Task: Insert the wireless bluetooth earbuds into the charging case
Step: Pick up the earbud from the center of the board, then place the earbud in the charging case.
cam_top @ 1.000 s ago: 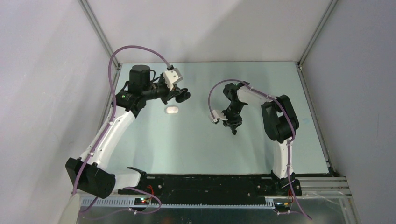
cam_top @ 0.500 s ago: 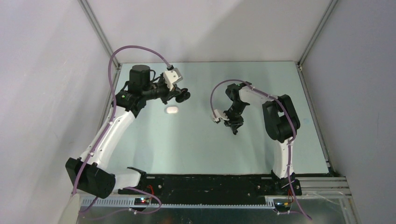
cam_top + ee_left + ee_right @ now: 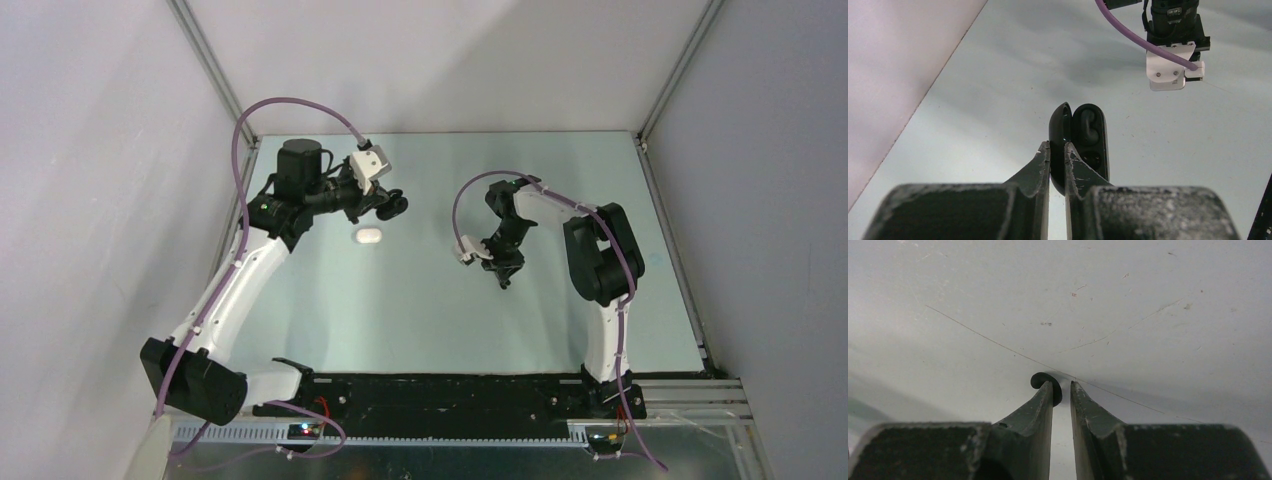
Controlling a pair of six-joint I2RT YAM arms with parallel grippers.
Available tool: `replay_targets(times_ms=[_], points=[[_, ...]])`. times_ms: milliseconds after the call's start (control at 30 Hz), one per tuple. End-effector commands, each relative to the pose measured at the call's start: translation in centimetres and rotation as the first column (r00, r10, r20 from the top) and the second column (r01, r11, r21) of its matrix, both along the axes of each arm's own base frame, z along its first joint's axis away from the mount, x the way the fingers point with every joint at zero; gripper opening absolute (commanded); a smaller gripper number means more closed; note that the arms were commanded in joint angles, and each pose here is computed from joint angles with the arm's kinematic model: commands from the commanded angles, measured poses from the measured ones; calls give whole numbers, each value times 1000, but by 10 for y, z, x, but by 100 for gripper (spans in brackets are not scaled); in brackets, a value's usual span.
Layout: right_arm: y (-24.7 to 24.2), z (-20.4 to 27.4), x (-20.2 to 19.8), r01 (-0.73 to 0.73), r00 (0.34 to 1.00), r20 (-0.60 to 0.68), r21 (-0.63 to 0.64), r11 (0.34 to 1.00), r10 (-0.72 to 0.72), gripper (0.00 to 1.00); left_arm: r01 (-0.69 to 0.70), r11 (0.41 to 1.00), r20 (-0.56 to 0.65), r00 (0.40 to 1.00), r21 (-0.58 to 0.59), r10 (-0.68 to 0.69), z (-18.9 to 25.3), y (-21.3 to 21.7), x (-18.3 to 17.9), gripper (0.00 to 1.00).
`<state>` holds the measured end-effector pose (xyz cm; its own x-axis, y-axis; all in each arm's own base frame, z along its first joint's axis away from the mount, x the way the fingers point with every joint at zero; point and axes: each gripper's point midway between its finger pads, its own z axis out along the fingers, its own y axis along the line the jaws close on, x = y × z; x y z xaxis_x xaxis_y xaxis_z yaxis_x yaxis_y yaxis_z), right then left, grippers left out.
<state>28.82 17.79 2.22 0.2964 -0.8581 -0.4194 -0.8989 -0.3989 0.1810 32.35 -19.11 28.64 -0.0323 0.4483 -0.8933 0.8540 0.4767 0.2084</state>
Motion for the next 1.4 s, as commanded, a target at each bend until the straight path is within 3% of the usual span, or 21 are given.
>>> replay_targets(times_ms=[0, 167, 400, 633, 833, 967, 1267, 1367], points=[[-18, 6, -12, 12, 999, -31, -63, 998, -14, 23, 20, 999, 8, 1000, -26, -20, 4, -4, -1, 0], [-22, 5, -15, 19, 998, -50, -83, 996, -23, 26, 25, 999, 5, 1000, -26, -25, 3, -5, -2, 0], [-18, 9, -12, 36, 998, -50, -67, 997, -39, 9, 27, 999, 2, 1000, -28, -27, 2, -5, -3, 0], [-4, 40, 2, 94, 995, -30, 0, 996, -94, 1, 28, 999, -13, 1000, -34, -29, 1, -7, 0, 0], [22, 115, 12, 124, 990, 45, 167, 978, -133, 0, 22, 998, -87, 996, -63, -27, -6, -17, 10, 0], [42, 184, 19, 69, 973, 188, 311, 948, -132, 0, 19, 998, -121, 992, -62, -27, -10, -30, 24, 0], [110, 320, 16, -206, 832, 524, 595, 777, -181, 0, -96, 990, -120, 989, -103, 83, 17, -54, 50, 0], [130, 332, 6, -274, 808, 563, 622, 734, -175, 0, -116, 988, -110, 988, -100, 105, 19, -56, 49, 0]])
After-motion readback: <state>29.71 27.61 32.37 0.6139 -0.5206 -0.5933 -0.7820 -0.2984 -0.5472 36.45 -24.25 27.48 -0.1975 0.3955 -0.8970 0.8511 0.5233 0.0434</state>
